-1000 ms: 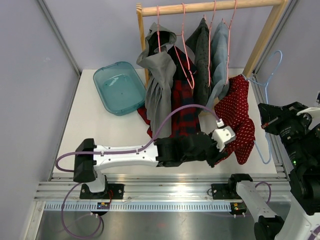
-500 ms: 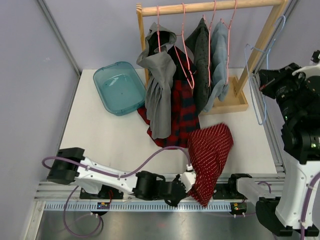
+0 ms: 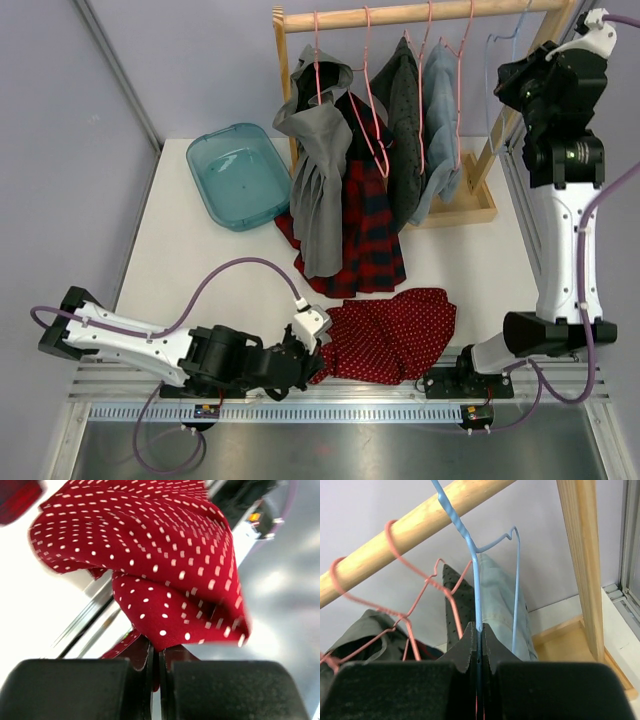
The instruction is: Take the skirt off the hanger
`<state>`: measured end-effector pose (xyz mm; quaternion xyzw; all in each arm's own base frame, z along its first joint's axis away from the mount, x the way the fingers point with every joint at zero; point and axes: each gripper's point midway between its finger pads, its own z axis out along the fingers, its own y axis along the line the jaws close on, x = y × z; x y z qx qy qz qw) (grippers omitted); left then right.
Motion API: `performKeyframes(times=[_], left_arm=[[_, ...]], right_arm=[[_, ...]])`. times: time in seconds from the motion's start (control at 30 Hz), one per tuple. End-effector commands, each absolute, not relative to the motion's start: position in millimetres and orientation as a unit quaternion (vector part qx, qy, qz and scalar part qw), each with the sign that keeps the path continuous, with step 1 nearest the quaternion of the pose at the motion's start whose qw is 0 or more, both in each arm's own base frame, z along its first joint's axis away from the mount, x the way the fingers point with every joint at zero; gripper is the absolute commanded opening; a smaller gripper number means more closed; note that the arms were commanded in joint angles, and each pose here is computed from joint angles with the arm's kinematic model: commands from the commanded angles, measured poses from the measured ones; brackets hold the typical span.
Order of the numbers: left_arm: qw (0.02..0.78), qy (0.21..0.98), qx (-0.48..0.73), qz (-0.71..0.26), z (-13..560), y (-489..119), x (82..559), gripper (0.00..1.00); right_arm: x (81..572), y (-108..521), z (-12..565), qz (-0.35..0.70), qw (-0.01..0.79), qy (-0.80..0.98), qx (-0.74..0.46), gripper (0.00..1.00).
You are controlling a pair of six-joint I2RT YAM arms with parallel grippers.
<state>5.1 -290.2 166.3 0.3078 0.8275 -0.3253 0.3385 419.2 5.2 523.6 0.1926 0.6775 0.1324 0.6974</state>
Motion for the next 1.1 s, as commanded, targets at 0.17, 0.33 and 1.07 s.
performKeyframes(times=[0.17, 0.33, 1.07], left_arm=[[0.393, 0.837, 0.264, -0.274, 188.5, -269.2, 33.7, 0.00], [0.448, 0.823, 0.280, -0.208, 222.1, -260.6, 57.5, 0.00], [0.703, 0.708, 0.039, -0.063, 522.8, -127.6, 360.0, 0.00]], right_arm=[[472.2, -0.7, 514.2, 0.122, 0.709, 0.665, 0.200, 0.00], [463.4, -0.2, 473.2, 0.112, 0.688, 0.690, 0.196, 0.00], [306.3, -8.1, 422.8, 0.099, 0.669, 0.702, 0.221, 0.99]])
